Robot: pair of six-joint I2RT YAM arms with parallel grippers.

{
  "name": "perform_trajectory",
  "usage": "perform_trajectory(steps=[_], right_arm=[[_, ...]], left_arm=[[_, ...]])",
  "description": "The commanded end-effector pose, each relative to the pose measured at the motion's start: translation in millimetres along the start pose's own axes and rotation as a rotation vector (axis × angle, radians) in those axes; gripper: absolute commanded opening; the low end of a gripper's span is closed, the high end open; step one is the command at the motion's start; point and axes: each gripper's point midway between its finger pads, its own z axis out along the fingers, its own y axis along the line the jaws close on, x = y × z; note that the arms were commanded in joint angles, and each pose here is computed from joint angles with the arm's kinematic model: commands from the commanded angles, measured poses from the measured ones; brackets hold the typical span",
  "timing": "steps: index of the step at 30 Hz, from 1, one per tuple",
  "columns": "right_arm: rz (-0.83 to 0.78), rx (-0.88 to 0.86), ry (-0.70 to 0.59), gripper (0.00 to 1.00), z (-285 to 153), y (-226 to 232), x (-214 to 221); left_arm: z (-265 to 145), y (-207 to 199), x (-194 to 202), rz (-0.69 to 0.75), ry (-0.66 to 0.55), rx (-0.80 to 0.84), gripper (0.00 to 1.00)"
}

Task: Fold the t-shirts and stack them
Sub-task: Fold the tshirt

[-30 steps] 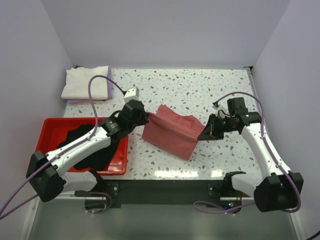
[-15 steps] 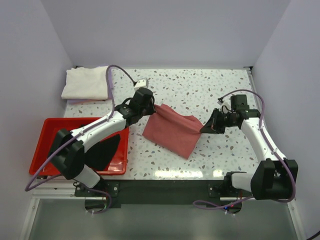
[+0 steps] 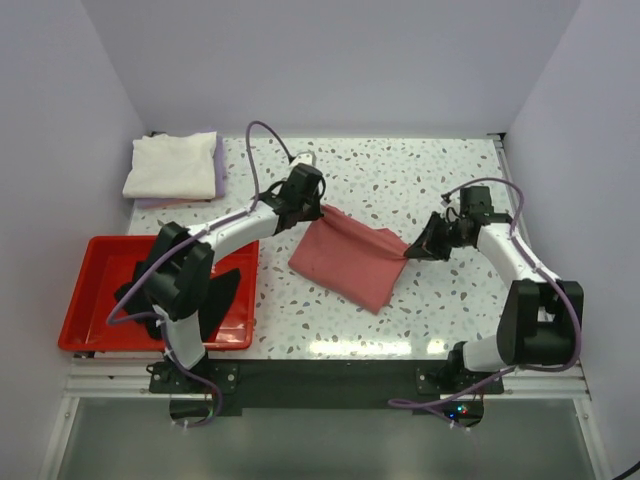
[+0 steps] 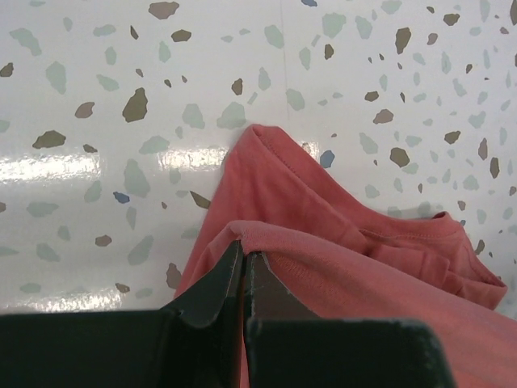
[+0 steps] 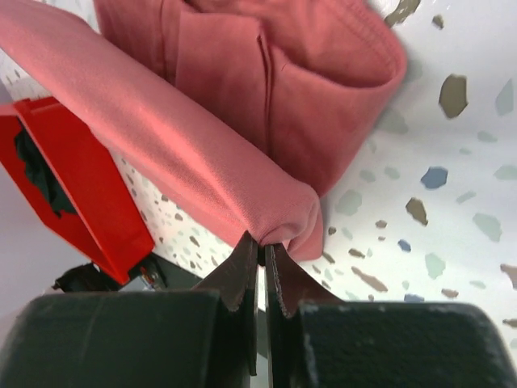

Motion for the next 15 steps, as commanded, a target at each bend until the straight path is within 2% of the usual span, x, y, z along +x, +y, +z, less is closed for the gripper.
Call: perform_trajectory(steps=[1,3,5,7,8,9,10,11,12,14,15], right_arm=[[0.007,0.024,-0.042,0.0,12.8,-11.2,-16.7],[0.014,0.028,-0.023,0.0,22.5,-17.7,-18.2],[0.017,0.06,-0.036,0.08,27.5,-25.0,-26.6],[0.02,0.072,-0.048,0.17,33.2,-29.3,-34.4],[0.018,0.07,-0.063,0.23,34.0,-28.8,-39.8],[0.014,0.061,-0.072,0.34,34.5,-26.4,-43.6],[0.008,0.049,-0.079,0.58,34.0,-23.0,-47.1],[0.004,0.029,-0.085,0.89,31.8,-17.0,-49.9],[-0.002,0.015,-0.096,0.99,29.3,-12.6,-52.3],[-0.027,-0.009,-0.123,0.99,19.5,-2.7,-54.5],[-0.037,-0.013,-0.131,0.99,15.2,0.1,-54.1]], left_arm=[[14.2,-3.1,-31.2,0.014,-0.067,0.006,0.0],[24.9,-4.0,-28.7,0.018,-0.049,0.005,0.0],[32.1,-2.8,-24.9,0.026,-0.03,0.0,0.0],[40.3,-4.8,-23.0,0.036,-0.016,0.003,0.31],[42.1,-5.4,-22.5,0.04,-0.011,0.003,0.42],[44.4,-8.3,-24.7,0.042,-0.01,0.008,0.6],[44.1,-7.9,-23.8,0.046,0.0,0.003,0.69],[43.2,-8.6,-24.8,0.046,0.0,0.006,0.76],[39.4,-10.4,-28.5,0.042,-0.007,0.011,0.87],[33.6,-12.9,-32.0,0.036,-0.017,0.027,0.91],[25.3,-15.2,-32.9,0.036,-0.021,0.046,0.96]])
